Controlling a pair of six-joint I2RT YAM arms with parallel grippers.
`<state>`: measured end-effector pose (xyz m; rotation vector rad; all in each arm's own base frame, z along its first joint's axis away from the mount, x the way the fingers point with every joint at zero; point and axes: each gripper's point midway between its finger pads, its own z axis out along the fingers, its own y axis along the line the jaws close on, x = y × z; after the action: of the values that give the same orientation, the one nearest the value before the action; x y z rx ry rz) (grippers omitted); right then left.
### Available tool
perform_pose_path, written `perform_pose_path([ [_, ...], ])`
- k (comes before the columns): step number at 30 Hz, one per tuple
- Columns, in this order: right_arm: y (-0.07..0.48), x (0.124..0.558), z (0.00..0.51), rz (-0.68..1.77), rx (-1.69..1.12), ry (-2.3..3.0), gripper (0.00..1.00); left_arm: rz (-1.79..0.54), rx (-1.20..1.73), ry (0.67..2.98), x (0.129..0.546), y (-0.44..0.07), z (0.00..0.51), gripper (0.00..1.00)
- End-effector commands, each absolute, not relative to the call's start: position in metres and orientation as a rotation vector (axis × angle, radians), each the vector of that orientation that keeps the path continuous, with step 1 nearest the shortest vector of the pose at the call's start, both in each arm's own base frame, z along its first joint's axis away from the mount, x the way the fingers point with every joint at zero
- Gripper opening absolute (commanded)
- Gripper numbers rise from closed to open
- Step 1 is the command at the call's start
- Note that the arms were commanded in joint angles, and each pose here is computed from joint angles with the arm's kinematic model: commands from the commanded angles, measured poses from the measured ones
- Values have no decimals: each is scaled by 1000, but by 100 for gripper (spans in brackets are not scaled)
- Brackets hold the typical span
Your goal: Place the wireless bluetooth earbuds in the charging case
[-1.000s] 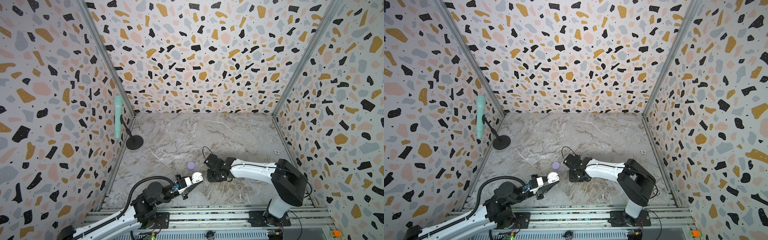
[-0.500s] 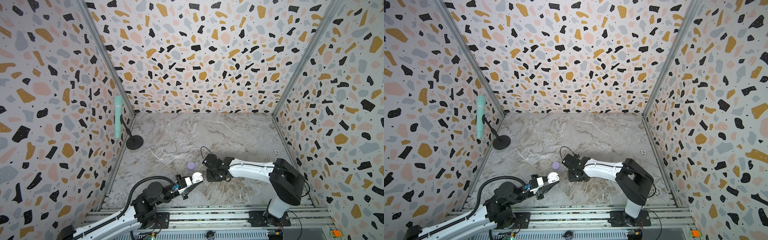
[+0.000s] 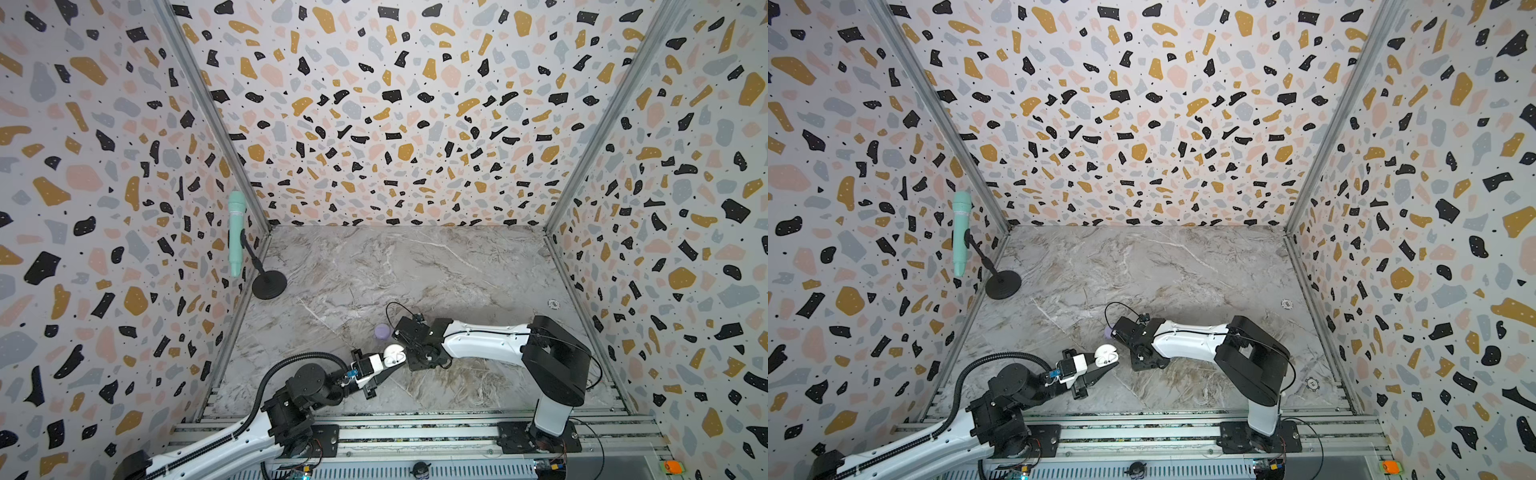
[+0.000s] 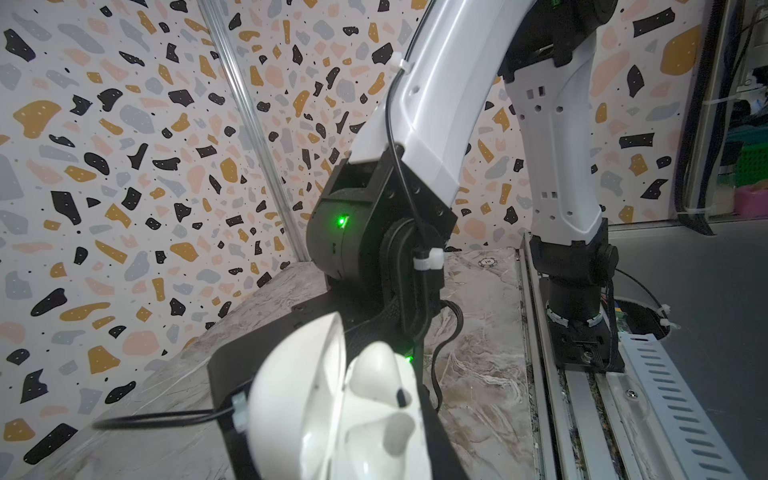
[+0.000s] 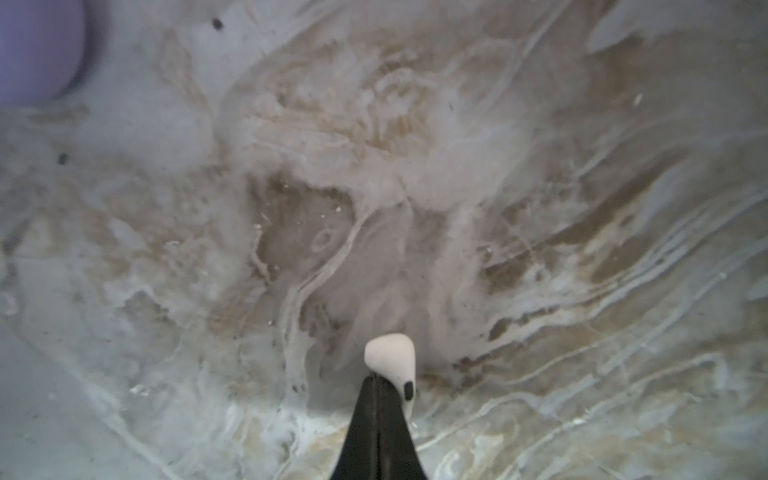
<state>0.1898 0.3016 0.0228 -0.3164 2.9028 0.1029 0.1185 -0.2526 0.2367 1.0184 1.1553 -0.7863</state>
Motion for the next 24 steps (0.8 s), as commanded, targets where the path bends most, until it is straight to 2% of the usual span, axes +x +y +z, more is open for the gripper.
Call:
perform_pose_path([
  [1, 303, 193, 34, 73, -319, 2885, 5, -790, 1003, 1109, 115, -251, 247, 0],
  [15, 312, 199, 82, 261, -308, 2821, 32, -792, 1002, 1098, 114, -250, 249, 0],
  [24, 301, 209, 96, 349, -350, 2790, 37, -798, 1004, 1090, 112, -250, 250, 0],
])
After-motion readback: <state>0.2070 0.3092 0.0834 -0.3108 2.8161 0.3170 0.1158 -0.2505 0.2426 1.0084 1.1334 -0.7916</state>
